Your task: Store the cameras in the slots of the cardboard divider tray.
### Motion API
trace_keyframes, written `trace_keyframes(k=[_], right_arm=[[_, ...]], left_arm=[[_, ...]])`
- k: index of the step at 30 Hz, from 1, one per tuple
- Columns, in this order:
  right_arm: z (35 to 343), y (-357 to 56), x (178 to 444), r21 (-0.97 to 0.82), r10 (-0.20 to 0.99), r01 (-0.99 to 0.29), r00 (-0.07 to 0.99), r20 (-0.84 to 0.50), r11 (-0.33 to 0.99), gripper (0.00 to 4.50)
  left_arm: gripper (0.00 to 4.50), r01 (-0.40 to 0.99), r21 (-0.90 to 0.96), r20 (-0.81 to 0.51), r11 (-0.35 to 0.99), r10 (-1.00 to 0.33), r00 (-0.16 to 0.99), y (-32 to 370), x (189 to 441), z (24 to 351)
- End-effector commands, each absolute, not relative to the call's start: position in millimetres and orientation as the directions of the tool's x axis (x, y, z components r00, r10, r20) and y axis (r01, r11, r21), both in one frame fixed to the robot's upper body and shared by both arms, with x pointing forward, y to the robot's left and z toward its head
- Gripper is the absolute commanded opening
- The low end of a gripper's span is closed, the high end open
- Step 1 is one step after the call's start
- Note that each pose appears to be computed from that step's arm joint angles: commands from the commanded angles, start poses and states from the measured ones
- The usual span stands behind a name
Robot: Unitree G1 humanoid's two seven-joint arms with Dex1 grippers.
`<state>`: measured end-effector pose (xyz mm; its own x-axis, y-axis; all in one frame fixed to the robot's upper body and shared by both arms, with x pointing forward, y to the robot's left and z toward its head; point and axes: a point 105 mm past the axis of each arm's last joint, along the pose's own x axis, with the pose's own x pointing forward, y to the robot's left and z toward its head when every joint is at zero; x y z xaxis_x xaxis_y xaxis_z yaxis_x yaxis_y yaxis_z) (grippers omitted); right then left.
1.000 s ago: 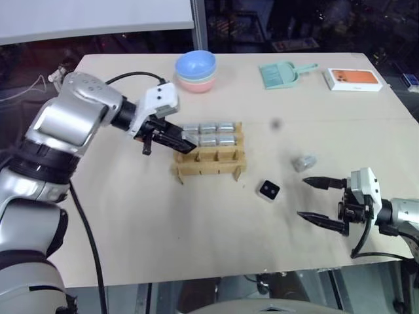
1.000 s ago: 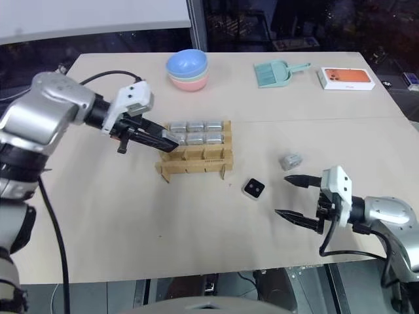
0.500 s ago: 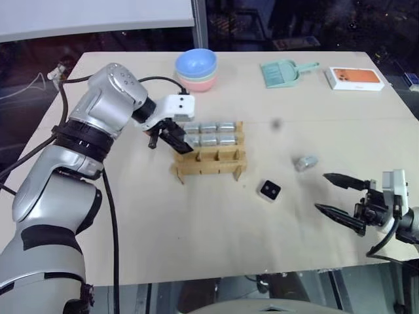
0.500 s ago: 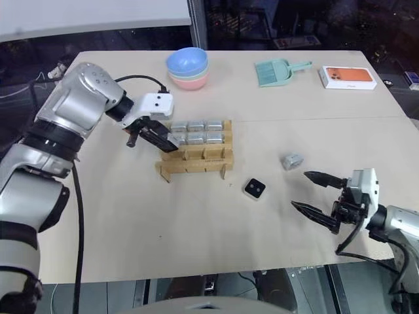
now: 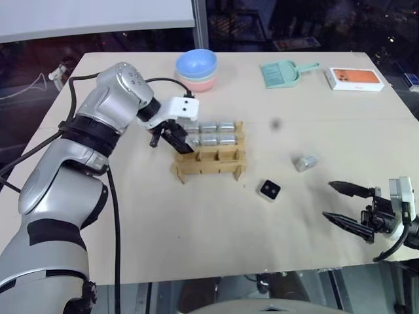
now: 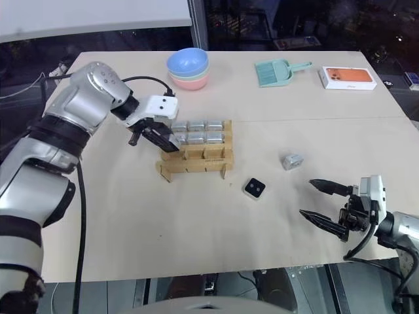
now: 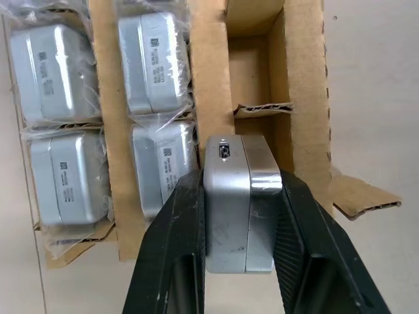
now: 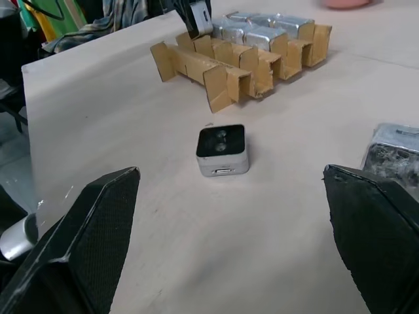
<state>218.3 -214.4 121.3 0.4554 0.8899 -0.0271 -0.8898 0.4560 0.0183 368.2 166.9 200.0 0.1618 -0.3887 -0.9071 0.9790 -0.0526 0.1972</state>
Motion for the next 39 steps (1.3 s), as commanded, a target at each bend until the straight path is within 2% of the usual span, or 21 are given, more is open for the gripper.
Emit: trace_keyframes(k=[1, 7, 19, 24, 39], right_arm=[[128, -215, 218, -0.025, 0.888, -0.888, 0.459, -0.005, 0.459, 4.45], [125, -208, 218, -0.027, 0.888, -0.887, 0.461, 0.006, 0.461, 4.45], [127, -203, 217, -0.036, 0.881, -0.880, 0.473, 0.023, 0.473, 4.45], [142, -197, 210, -0.028, 0.893, -0.898, 0.432, 0.128, 0.439, 4.45], [149, -185, 213, -0.047, 0.898, -0.900, 0.427, 0.105, 0.433, 4.45]], left_arm=[[0.75, 0.966, 0.222, -0.901, -0.136, -0.407, 0.149, 153, 357, 213], [0.75, 0.963, 0.225, -0.910, -0.152, -0.385, 0.152, 152, 352, 215], [0.75, 0.966, 0.217, -0.936, -0.139, -0.310, 0.166, 165, 359, 205], [0.75, 0.967, 0.195, -0.939, -0.164, -0.314, 0.136, 159, 356, 195], [0.75, 0.962, 0.213, -0.947, -0.172, -0.280, 0.159, 159, 361, 185]])
